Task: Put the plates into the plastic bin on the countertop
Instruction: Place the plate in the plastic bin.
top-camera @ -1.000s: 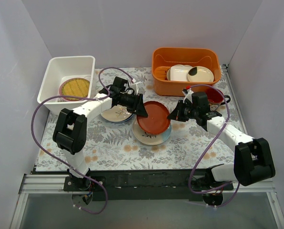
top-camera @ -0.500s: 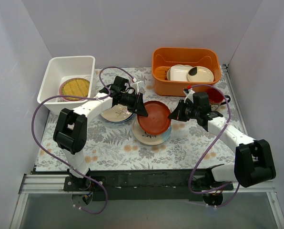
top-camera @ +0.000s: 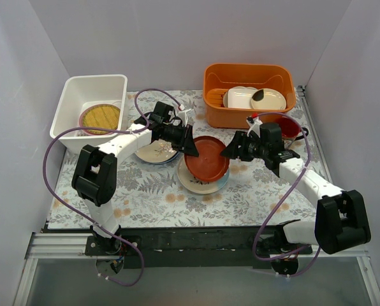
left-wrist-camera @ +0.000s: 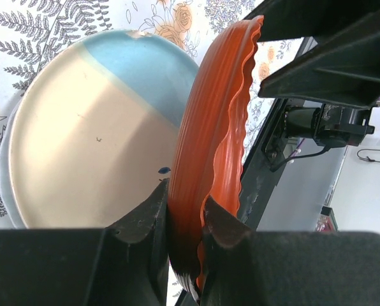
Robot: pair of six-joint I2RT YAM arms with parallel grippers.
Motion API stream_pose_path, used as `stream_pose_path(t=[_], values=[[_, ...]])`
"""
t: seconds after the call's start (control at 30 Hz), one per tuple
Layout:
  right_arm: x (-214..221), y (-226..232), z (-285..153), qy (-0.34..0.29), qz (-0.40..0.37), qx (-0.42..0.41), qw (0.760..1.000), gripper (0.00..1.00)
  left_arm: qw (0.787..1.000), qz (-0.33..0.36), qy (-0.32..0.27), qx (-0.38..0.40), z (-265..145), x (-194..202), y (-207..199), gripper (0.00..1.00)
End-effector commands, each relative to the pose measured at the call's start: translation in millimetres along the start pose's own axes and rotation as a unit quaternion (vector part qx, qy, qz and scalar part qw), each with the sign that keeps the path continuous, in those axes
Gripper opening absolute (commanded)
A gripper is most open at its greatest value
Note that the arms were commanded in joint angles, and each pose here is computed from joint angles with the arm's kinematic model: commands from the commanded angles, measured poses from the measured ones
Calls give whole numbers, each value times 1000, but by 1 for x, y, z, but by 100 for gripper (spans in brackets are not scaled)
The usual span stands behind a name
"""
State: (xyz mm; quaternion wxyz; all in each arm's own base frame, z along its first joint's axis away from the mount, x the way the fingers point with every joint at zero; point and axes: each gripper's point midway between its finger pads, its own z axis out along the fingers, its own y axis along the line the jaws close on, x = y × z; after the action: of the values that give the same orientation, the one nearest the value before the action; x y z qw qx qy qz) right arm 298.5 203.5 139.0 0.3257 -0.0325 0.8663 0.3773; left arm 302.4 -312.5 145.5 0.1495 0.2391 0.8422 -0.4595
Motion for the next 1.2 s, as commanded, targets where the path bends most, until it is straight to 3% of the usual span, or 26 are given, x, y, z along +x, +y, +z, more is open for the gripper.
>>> stream_pose_path(t=[0.0, 0.13, 0.23, 1.17], values=[[-12, 10, -5, -27, -22, -18, 999, 73, 1000, 24, -12, 7, -5, -12, -11, 0], [-10, 9, -6, -28, -26, -18, 999, 90, 1000, 26, -13, 4, -5, -13, -10, 0], [-11, 8, -8, -30, -29, -16, 999, 95, 1000, 26, -15, 2, -6, -14, -10, 0], [-6, -1, -14, -33, -43, 4, 999, 98, 991, 47, -81, -97, -27, -75, 9, 0]])
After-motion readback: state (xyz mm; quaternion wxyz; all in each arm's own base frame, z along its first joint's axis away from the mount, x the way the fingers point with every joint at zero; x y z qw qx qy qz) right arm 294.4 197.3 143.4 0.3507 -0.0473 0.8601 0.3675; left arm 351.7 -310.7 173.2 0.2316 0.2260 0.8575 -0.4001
